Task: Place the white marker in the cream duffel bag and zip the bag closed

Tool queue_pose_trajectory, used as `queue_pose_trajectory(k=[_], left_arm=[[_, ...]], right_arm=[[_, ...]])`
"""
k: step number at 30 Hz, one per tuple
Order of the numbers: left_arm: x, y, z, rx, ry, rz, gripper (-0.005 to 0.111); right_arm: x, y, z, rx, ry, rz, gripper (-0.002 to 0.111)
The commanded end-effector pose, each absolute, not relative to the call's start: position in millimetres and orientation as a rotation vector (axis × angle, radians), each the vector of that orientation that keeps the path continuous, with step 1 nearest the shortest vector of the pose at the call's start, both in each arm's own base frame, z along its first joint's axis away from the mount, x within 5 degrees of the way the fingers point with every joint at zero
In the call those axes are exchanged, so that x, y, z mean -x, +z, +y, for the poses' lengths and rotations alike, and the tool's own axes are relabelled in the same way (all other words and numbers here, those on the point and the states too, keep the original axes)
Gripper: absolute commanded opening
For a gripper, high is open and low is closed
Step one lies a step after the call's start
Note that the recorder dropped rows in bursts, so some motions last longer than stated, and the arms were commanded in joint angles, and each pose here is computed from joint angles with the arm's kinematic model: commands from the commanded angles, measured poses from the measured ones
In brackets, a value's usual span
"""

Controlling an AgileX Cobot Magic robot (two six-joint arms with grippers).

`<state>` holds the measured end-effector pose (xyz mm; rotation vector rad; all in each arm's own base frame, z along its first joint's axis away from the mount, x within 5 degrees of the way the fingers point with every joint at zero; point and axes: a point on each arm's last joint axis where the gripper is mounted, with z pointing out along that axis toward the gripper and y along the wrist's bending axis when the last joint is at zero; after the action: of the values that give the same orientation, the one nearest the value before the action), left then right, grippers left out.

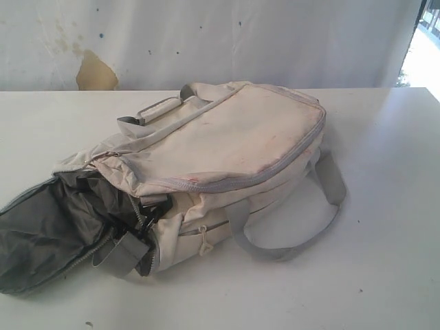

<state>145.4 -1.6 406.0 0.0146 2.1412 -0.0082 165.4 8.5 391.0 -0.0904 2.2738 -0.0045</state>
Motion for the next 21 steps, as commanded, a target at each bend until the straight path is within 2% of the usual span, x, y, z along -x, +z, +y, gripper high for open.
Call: queue_pose_trajectory(k=[1,12,21], left_arm=[[-105,414,-1,-0.013,-0.001,2.057,0.000],[-17,398,6,-0.009,0.092,1.852,0.000],[37,376,8,0.003,0.103,1.699,0.000]], right_arm=[[-130,409,5,0.090,-0.014,2.147,0.000],[-52,425,1,0.078,-0.011,1.981,0.000],[0,428,-3,0.071,-0.018,1.824,0.000]])
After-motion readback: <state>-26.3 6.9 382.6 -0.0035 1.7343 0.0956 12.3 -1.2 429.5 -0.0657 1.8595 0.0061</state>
